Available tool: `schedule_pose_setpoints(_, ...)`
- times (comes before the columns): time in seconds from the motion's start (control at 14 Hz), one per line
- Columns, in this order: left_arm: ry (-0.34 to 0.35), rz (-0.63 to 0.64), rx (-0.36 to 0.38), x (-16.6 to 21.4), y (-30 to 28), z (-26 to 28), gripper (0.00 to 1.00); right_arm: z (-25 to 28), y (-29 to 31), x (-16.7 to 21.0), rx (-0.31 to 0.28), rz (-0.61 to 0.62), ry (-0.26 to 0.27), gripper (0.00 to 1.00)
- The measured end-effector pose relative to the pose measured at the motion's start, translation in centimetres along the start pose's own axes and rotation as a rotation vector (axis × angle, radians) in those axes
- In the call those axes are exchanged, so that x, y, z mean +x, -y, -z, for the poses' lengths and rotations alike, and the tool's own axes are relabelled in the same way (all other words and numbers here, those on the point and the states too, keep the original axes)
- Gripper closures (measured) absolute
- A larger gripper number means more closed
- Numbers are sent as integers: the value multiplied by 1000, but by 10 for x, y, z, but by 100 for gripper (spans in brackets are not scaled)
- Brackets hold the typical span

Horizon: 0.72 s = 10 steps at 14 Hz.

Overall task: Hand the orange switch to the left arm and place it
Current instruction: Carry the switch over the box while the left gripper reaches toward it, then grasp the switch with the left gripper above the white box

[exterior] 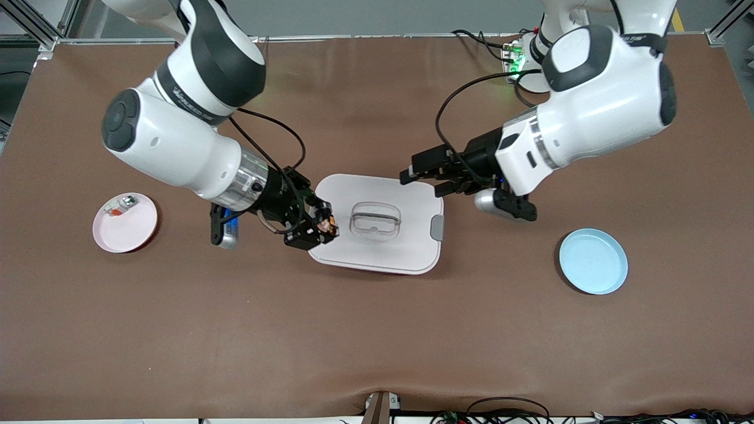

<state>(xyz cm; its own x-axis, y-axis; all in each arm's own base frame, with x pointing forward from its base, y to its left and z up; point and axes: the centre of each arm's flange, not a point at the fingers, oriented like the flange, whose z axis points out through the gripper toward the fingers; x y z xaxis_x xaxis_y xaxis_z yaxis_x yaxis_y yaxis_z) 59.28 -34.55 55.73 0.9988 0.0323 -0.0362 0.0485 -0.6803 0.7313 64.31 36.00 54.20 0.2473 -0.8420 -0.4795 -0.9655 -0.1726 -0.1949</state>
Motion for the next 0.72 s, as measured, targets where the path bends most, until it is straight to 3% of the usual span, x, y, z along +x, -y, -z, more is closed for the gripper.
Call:
schedule_pose_setpoints(0.36, 21, -84, 2, -3, 0, -20, 0, -15, 4, -25, 28, -56, 25, 28)
schedule_pose_setpoints(0.72, -31, -206, -7, 8, 5, -29, 0, -21, -3, -51, 41, -94, 50, 28)
